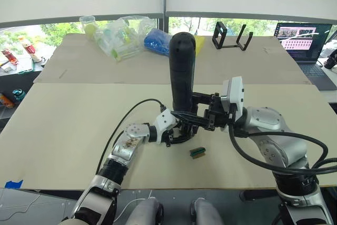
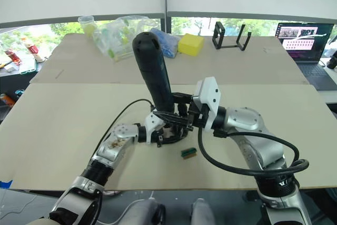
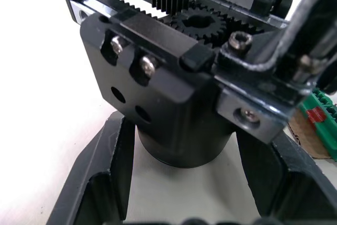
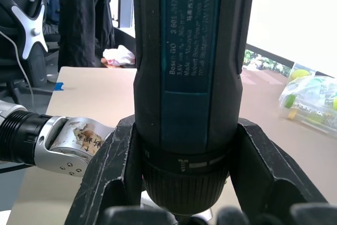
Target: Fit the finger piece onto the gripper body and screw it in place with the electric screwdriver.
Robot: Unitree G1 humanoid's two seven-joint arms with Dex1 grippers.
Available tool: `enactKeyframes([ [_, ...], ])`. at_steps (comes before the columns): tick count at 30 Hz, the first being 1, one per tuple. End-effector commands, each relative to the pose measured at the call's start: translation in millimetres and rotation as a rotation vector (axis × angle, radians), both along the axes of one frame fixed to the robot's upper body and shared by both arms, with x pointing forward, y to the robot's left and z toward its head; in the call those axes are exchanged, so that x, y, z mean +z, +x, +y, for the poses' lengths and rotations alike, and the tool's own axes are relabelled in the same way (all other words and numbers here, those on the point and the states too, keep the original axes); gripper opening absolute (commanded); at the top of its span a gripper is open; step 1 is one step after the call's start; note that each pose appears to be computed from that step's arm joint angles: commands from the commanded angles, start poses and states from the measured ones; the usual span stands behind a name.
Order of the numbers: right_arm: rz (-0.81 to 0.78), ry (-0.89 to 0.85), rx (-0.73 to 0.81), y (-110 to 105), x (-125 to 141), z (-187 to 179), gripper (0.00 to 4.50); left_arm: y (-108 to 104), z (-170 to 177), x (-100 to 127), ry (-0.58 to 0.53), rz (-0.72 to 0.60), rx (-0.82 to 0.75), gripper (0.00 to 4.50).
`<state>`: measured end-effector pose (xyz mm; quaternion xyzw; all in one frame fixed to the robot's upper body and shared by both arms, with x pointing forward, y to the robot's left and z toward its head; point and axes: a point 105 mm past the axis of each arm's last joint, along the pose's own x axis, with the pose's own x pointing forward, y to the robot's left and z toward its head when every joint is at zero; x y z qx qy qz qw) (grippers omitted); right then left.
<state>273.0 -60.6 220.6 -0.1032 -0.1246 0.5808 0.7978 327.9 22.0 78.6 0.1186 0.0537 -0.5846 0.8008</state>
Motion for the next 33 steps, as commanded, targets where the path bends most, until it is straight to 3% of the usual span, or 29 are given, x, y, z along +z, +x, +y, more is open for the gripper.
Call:
enactKeyframes([
  [1, 0.125, -0.09, -0.094, 15, -37, -11, 1.9, 1, -6, 23, -0.047, -0.068, -0.027, 2.29],
  [33, 0.05, -0.09, -0.096, 18, -24, -18, 1.9, 2, -6, 24, -0.045, -0.078, -0.036, 2.29],
])
